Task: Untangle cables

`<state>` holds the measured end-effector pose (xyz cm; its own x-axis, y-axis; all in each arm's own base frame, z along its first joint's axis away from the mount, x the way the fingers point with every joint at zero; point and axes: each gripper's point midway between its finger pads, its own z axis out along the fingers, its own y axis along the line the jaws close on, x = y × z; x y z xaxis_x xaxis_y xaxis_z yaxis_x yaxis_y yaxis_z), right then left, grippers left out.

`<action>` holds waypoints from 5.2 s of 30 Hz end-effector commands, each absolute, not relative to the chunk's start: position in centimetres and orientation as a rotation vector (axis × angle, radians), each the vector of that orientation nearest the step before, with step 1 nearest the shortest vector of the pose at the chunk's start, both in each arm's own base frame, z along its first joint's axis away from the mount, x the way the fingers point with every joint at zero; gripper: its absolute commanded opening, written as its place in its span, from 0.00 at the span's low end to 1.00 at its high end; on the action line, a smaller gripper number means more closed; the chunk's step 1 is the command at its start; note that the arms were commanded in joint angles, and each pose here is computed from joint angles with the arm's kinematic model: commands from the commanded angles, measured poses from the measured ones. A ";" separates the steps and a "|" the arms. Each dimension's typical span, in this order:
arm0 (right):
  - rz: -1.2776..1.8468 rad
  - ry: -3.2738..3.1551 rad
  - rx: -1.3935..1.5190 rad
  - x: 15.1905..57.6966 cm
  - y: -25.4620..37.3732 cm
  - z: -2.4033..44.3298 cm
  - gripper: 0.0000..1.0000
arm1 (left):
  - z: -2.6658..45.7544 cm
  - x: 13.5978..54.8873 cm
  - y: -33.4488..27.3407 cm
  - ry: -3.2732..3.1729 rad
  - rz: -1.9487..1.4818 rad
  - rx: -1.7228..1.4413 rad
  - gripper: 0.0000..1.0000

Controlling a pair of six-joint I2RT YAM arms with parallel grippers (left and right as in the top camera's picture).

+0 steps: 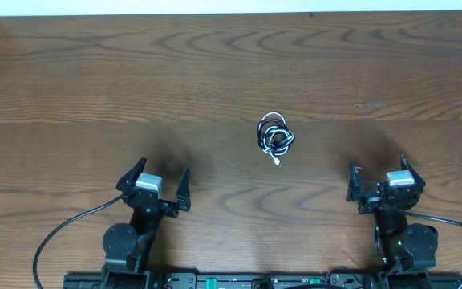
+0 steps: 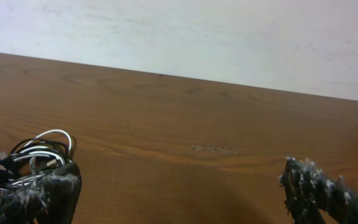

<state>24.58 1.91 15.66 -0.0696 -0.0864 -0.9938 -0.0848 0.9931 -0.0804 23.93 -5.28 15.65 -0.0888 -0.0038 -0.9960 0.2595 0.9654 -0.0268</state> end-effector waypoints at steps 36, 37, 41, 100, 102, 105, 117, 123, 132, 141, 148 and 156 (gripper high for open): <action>-0.006 1.643 -0.130 24.6 1.8 15.6 0.99 | 14.9 20.8 -4.9 2.151 -0.282 0.098 0.98; -0.006 1.643 -0.130 24.6 1.8 15.6 0.99 | 14.8 20.8 -4.9 2.179 -0.283 0.096 0.98; -0.006 1.643 -0.130 24.6 1.8 15.6 0.99 | 14.1 20.9 -4.9 2.296 -0.303 0.052 0.98; 0.186 2.483 -0.141 26.4 4.0 18.3 0.99 | 20.3 29.2 -9.9 2.549 -0.462 0.124 0.98; 0.209 2.475 -0.144 26.9 4.3 18.7 0.99 | 21.1 29.4 -12.4 2.524 -0.542 0.319 0.98; 0.261 2.463 -0.162 27.0 5.1 18.9 0.99 | 21.5 29.5 -14.5 2.480 -0.588 0.504 0.98; 0.275 2.422 -0.152 27.7 5.3 19.6 0.99 | 24.2 33.4 -15.8 2.272 -0.572 0.535 0.98; 0.281 2.418 -0.132 27.9 5.2 19.7 0.99 | 27.0 37.8 -13.2 2.163 -0.420 0.211 0.98; 0.281 2.420 -0.132 27.9 5.2 19.6 0.99 | 30.5 38.9 -11.8 2.183 -0.317 0.142 0.98; 0.281 2.424 -0.132 27.8 5.2 19.6 0.99 | 20.3 38.5 -16.2 2.593 -0.434 0.269 0.98; 0.282 2.428 -0.131 27.8 5.2 19.5 0.99 | 13.0 39.3 -20.2 2.737 -0.587 0.346 0.99; 0.281 2.429 -0.131 27.7 5.2 19.5 0.99 | 6.0 38.2 -23.6 2.868 -0.578 0.448 0.79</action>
<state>27.43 5.25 18.51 -0.7763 -0.0391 -0.6291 -0.1754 0.9720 0.1561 38.85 -22.20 7.63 -0.9367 0.2219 -0.2709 0.3083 0.8895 -0.3373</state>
